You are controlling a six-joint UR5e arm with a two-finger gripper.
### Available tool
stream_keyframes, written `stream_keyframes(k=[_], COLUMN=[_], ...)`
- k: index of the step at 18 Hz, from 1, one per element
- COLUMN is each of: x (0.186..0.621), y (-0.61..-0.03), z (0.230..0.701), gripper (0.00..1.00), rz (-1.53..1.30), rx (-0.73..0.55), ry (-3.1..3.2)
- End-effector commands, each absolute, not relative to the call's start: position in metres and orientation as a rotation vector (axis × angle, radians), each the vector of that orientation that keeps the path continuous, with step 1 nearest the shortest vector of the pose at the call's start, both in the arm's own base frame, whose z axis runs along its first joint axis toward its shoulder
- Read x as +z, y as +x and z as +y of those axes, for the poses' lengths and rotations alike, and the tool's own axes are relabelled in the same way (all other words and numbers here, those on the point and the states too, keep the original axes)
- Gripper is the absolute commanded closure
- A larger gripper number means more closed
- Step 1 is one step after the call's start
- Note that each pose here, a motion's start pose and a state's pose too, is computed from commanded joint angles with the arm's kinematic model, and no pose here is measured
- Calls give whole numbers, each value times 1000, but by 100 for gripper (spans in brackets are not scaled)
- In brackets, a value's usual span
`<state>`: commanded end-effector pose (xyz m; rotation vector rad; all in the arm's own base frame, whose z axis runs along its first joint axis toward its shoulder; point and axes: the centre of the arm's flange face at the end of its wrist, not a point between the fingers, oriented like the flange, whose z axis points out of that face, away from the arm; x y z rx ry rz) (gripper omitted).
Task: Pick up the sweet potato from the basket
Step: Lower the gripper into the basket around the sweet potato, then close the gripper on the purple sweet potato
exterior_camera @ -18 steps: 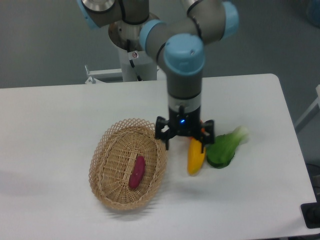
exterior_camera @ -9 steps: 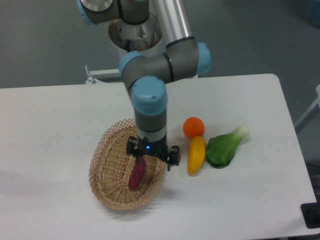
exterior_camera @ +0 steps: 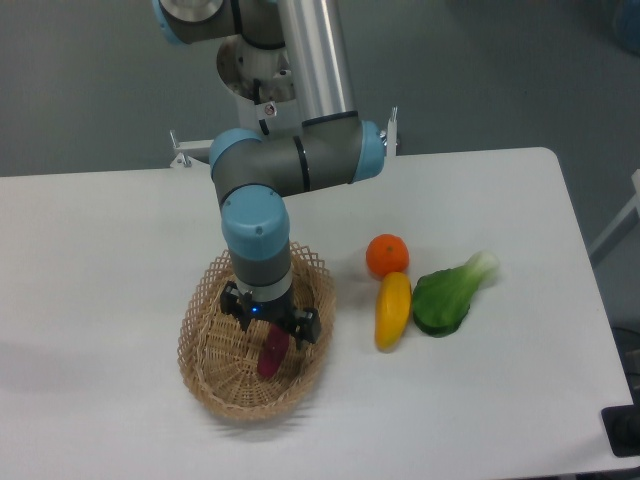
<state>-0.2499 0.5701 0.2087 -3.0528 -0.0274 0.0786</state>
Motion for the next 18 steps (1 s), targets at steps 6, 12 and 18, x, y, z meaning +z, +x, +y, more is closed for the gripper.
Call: stream_keyframes(k=[6,12,18], x=[204,203,210], y=[-252,-254,-254], z=[573,573,573], gripper=[0,36,71], rz=[-20,-19,18], rx=[96,116,127], ry=[-3036,-3039,-3031])
